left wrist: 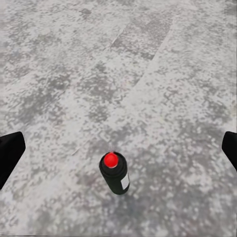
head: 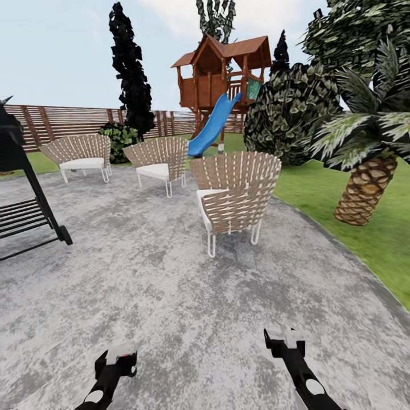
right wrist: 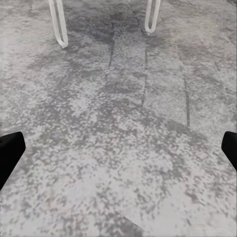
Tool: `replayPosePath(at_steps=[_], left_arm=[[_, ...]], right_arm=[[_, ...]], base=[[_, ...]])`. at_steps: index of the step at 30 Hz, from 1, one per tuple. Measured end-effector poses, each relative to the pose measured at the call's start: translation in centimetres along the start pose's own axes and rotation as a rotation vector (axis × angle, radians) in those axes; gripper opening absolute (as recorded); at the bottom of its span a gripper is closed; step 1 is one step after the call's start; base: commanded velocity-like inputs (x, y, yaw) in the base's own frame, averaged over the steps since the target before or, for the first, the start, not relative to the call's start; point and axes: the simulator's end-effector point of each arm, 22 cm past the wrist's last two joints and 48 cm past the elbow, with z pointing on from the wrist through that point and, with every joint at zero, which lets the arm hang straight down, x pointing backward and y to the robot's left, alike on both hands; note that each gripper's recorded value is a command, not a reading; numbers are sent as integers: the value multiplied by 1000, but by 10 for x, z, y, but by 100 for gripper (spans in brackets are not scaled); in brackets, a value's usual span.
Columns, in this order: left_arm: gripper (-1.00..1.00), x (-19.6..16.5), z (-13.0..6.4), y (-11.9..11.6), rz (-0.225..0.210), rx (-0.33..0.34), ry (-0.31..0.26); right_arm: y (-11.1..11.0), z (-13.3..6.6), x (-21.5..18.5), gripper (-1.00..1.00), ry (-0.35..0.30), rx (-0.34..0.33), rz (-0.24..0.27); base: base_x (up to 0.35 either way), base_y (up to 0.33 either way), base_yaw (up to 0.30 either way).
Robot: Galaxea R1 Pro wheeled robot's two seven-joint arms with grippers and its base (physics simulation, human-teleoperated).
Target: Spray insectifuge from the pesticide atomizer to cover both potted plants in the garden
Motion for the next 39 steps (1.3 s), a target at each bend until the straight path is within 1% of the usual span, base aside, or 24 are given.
replayPosePath(at_steps=[3, 4, 10, 16, 25, 30, 35, 39], left_arm=[[100, 2, 0, 2, -10, -6, 3], [100, 2, 0, 3, -20, -11, 3], [100, 6, 1, 5, -27, -15, 10], [100, 16, 4, 5, -29, -15, 16], [100, 40, 12, 4, -28, -15, 24], [100, 53, 15, 4, -25, -15, 48], [100, 66, 18, 6, -68, -29, 70], [100, 77, 19, 5, -73, -31, 90]], right_arm=[[0, 0, 2, 100, 4, 0, 0], [0, 0, 3, 100, 5, 0, -1], [0, 0, 6, 100, 11, 1, 0], [1, 2, 16, 100, 12, 1, 0], [3, 5, 42, 100, 22, -3, -1], [3, 6, 58, 100, 50, -4, -1], [4, 7, 74, 100, 78, -5, -2], [4, 7, 86, 100, 101, -6, -3]], base=[[19, -19, 184], [7, -7, 184], [2, -2, 152], [0, 0, 20], [0, 0, 1], [0, 0, 0], [0, 0, 0], [0, 0, 0]])
